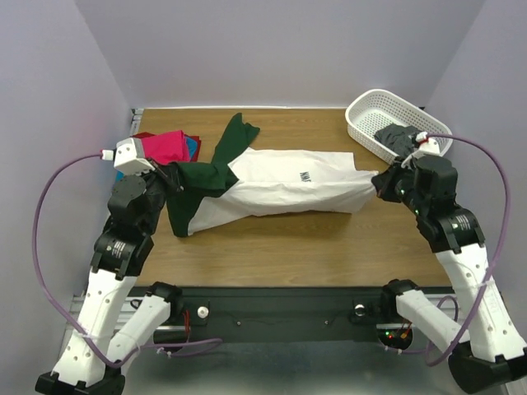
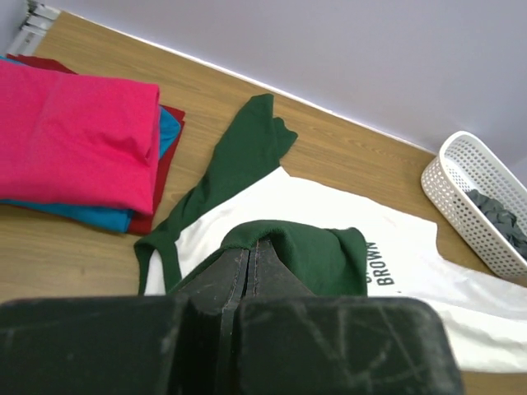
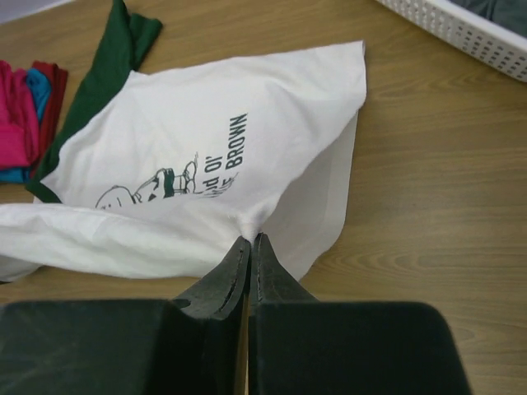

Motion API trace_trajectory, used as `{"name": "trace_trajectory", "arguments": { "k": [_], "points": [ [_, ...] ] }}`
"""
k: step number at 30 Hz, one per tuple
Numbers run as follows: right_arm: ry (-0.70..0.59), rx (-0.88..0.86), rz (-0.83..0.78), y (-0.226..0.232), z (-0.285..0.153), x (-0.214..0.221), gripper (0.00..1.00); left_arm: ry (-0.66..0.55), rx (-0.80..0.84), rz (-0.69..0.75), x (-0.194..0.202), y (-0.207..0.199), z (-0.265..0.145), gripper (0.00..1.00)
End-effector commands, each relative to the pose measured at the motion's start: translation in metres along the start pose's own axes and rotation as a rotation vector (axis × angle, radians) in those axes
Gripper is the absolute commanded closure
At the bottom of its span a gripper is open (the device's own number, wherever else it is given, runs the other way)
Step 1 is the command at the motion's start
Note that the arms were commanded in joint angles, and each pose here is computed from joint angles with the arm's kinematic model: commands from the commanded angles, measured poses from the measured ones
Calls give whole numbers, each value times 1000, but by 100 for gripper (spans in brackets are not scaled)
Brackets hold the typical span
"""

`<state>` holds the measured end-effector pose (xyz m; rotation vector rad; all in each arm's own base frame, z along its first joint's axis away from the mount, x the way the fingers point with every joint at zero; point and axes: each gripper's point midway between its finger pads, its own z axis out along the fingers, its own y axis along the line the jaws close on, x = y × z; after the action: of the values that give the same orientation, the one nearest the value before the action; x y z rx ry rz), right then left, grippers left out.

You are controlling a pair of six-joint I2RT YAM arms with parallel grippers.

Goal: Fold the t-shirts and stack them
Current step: Flatten the tshirt out

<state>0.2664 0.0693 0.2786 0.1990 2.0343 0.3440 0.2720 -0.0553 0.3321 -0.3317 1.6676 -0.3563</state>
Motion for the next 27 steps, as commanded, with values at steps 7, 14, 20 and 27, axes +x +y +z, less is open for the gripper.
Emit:
{"name": "trace_trajectory", "arguments": {
  "k": [7,14,20,27],
  "points": [
    [-304,-54,-27,23,-79,-96,100,-295,66,-16,-130,-32,-62,100],
    [-517,-173,-61,55,-152,-165,100,-451,234,16,-221,-80,-117,100],
    [-689,-228,-80,72,-213,-215,100,-566,384,53,-288,-120,-168,100],
    [-789,-224,-67,76,-243,-246,99,-607,533,76,-315,-157,-180,100]
  ]
}}
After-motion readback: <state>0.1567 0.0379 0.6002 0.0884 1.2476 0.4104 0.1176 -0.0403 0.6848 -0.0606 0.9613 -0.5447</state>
